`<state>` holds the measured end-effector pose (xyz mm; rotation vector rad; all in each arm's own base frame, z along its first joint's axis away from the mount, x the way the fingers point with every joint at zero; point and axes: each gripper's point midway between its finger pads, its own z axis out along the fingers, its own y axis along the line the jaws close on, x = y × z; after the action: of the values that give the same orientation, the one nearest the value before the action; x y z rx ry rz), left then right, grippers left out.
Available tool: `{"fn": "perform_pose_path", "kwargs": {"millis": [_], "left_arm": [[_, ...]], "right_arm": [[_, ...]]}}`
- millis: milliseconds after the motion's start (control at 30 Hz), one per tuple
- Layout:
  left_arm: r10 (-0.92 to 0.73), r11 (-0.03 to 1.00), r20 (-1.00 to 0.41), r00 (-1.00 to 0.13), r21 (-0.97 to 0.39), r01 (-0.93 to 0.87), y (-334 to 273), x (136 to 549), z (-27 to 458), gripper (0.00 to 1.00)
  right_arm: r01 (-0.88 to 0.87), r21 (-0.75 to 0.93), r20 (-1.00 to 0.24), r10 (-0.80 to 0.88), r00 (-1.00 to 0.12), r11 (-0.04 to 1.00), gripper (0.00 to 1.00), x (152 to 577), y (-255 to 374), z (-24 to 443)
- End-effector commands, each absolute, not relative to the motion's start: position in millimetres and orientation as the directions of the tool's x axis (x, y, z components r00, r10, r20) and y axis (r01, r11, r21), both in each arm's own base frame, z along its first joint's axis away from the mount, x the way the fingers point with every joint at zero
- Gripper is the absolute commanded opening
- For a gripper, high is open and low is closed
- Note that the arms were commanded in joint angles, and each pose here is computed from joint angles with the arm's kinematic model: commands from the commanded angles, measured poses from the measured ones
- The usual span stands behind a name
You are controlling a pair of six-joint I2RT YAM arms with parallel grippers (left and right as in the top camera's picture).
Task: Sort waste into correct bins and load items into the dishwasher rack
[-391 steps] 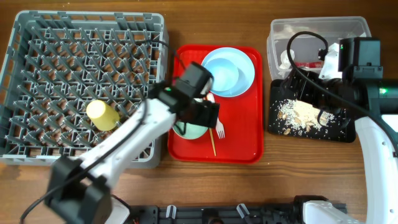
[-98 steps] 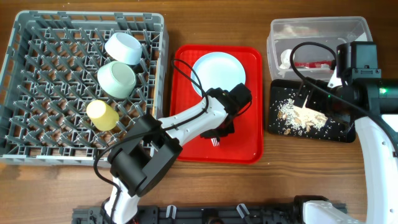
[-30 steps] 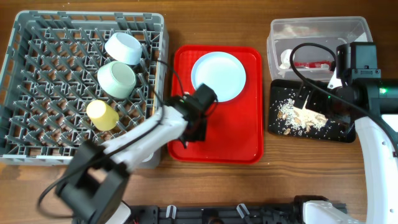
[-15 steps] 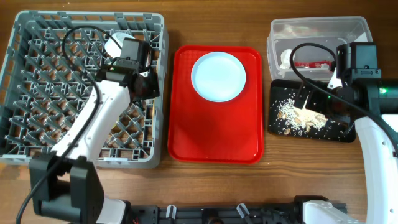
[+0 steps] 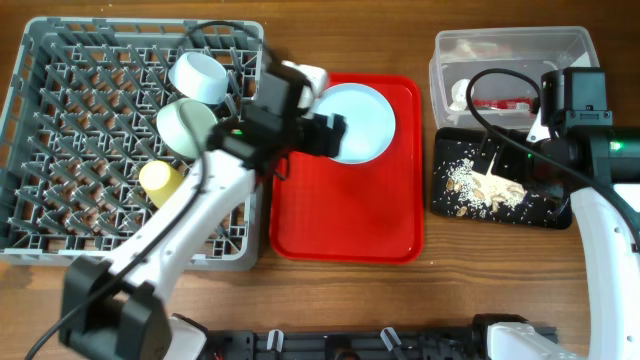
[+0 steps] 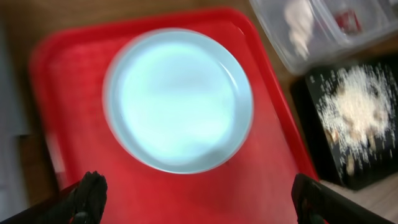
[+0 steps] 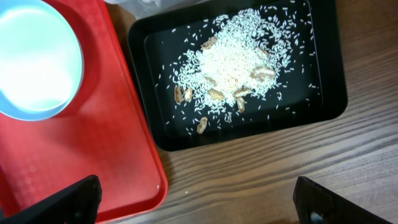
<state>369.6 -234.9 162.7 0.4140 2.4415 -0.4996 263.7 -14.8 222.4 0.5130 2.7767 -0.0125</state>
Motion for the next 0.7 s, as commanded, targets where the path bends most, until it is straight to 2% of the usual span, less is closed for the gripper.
{"fn": "perform_pose_path", "kwargs": {"millis": [0,133,233,333,467,500,533,633,667], "left_arm": [[0.379,0.790,-0.609,-0.697,-0.179,0.586,-286.9,360.6,117.5,0.92],[0.448,0.773,-0.538,-0.714,-0.167,0.611,-310.5,353.5,56.2,0.90],[0.503,0.774,-0.449,-0.739,-0.147,0.616,-303.7,342.7,18.8,0.88],[0.527,0.783,-0.360,-0.770,-0.146,0.605,-291.1,326.6,5.2,0.74],[0.528,0.782,-0.358,-0.770,-0.148,0.605,-291.5,325.7,5.3,0.26],[0.529,0.782,-0.358,-0.769,-0.148,0.606,-292.6,325.0,5.3,0.18],[0.533,0.778,-0.359,-0.766,-0.148,0.611,-294.5,323.4,5.3,0.17],[0.543,0.766,-0.374,-0.752,-0.148,0.626,-302.5,321.1,6.8,0.04],[0.541,0.765,-0.380,-0.750,-0.149,0.627,-303.5,322.2,7.4,0.04]], "right_arm": [[0.352,0.056,-0.304,0.352,-0.885,0.934,1.00,266.3,-14.2,222.0],[0.352,0.055,-0.302,0.352,-0.886,0.934,1.00,265.6,-14.1,221.8],[0.351,0.055,-0.302,0.351,-0.886,0.935,1.00,265.6,-14.1,221.8],[0.352,0.056,-0.305,0.351,-0.885,0.934,1.00,266.4,-14.2,222.1],[0.351,0.055,-0.303,0.351,-0.886,0.935,1.00,266.0,-14.2,221.9],[0.351,0.055,-0.303,0.351,-0.886,0.935,1.00,266.0,-14.2,221.9],[0.351,0.055,-0.303,0.351,-0.886,0.935,1.00,266.0,-14.1,221.9],[0.351,0.054,-0.300,0.351,-0.887,0.935,1.00,265.2,-14.2,221.7],[0.351,0.053,-0.299,0.350,-0.887,0.935,1.00,265.0,-14.2,221.6]]}}
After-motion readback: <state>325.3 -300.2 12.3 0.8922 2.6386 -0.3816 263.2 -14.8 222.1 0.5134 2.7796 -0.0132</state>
